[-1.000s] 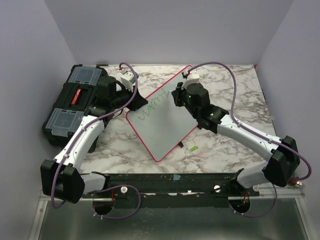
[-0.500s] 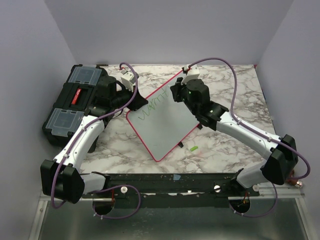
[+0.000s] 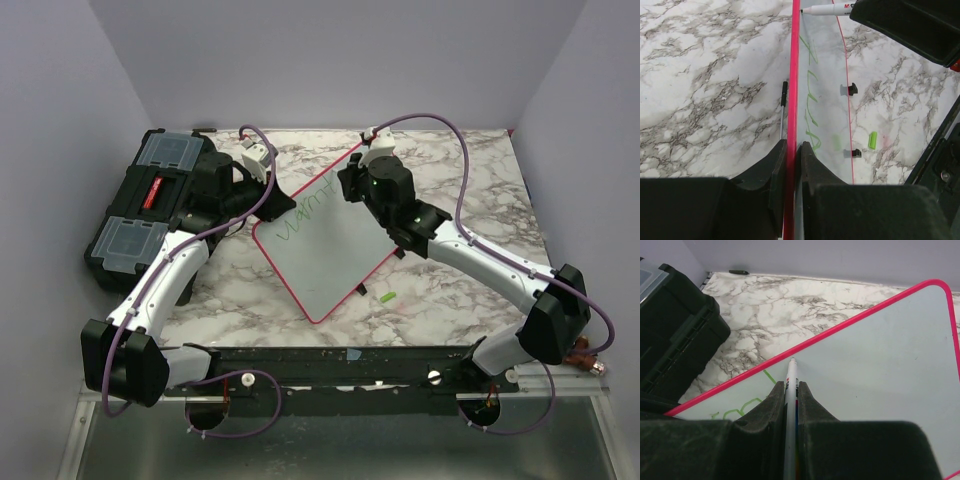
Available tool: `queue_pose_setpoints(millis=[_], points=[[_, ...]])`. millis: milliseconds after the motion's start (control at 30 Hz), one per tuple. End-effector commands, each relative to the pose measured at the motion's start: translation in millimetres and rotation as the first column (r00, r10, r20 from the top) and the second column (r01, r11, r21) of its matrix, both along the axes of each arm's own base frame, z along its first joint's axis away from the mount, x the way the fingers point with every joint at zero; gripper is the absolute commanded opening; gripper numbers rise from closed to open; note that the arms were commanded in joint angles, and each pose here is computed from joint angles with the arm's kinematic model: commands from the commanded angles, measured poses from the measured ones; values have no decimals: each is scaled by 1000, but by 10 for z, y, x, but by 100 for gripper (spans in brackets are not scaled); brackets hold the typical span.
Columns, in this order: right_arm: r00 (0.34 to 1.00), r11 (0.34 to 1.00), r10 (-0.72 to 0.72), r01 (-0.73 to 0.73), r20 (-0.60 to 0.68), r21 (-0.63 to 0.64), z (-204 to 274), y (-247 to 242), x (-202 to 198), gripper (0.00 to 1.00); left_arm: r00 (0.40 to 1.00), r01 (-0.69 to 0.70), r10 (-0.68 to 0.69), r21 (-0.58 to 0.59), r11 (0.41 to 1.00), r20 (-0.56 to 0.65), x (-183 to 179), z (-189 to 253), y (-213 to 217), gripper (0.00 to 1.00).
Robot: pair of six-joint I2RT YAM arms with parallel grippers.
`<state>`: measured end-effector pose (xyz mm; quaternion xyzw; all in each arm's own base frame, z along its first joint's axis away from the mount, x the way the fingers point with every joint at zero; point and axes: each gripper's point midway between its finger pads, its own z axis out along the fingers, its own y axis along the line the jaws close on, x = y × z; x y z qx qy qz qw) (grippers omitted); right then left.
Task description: Write a sentence on the whiteboard
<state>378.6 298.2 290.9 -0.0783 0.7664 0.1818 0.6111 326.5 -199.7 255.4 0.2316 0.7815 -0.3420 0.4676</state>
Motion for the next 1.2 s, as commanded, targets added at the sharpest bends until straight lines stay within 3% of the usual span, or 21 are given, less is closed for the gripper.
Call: queue_pose_setpoints(millis=[0, 633, 1167], points=[[1000, 1000, -14, 15, -3, 17, -26, -21, 9, 1, 995, 26, -28, 20, 999, 100, -10, 193, -4, 0], [990, 999, 37, -36, -134, 14, -540, -144, -328, 1, 994, 13, -16, 29, 1000, 104, -15, 190, 18, 0], [998, 1000, 19, -18, -53, 19, -142, -36, -113, 1, 995, 17, -21, 34, 999, 100, -22, 171, 14, 0]])
